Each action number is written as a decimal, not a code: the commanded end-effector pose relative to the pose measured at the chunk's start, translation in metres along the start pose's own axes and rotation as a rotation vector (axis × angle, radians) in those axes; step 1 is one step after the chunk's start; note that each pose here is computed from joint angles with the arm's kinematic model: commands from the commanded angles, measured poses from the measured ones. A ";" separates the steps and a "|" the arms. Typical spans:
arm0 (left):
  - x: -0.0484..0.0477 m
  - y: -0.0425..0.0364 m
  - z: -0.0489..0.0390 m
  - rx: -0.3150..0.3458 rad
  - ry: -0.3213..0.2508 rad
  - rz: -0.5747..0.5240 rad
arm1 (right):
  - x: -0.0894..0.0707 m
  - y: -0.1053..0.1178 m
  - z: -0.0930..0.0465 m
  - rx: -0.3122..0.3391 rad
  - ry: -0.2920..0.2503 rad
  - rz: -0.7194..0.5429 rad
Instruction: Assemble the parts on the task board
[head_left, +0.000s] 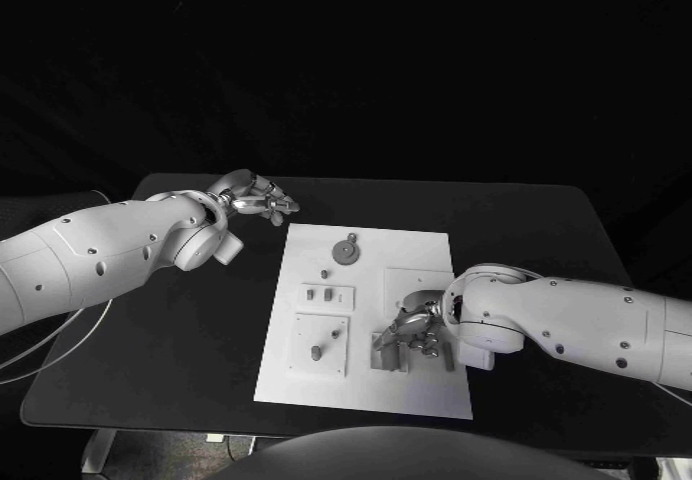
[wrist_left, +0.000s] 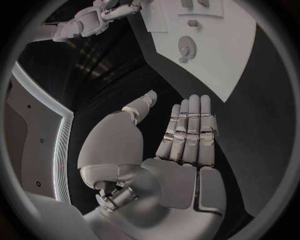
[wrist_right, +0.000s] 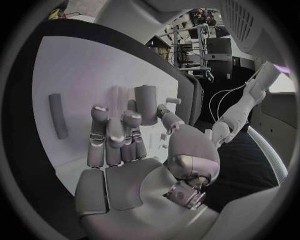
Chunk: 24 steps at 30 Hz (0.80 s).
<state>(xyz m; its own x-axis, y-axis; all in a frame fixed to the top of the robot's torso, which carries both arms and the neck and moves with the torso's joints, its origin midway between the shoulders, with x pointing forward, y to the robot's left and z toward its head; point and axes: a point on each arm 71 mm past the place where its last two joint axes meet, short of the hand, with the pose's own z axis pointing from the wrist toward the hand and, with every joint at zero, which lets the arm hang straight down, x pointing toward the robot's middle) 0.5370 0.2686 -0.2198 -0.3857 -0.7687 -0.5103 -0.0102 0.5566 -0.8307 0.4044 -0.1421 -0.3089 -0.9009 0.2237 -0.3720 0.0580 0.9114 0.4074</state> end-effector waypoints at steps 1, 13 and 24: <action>0.0012 -0.0020 0.0005 0.011 0.008 -0.002 | 0.003 0.004 0.001 -0.014 0.017 -0.026; 0.0012 -0.0019 0.0006 0.010 0.009 -0.002 | -0.001 0.003 0.002 -0.009 -0.031 -0.020; 0.0011 -0.0018 0.0005 0.009 0.010 -0.002 | -0.002 0.001 0.002 -0.002 -0.031 -0.021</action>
<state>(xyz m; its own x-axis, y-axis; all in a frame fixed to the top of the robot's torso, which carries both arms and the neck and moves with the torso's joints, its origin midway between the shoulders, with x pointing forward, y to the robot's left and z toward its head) 0.5372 0.2686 -0.2199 -0.3858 -0.7686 -0.5103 -0.0107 0.5569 -0.8305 0.4064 -0.1401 -0.3086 -0.8932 0.2226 -0.3907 0.0490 0.9119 0.4075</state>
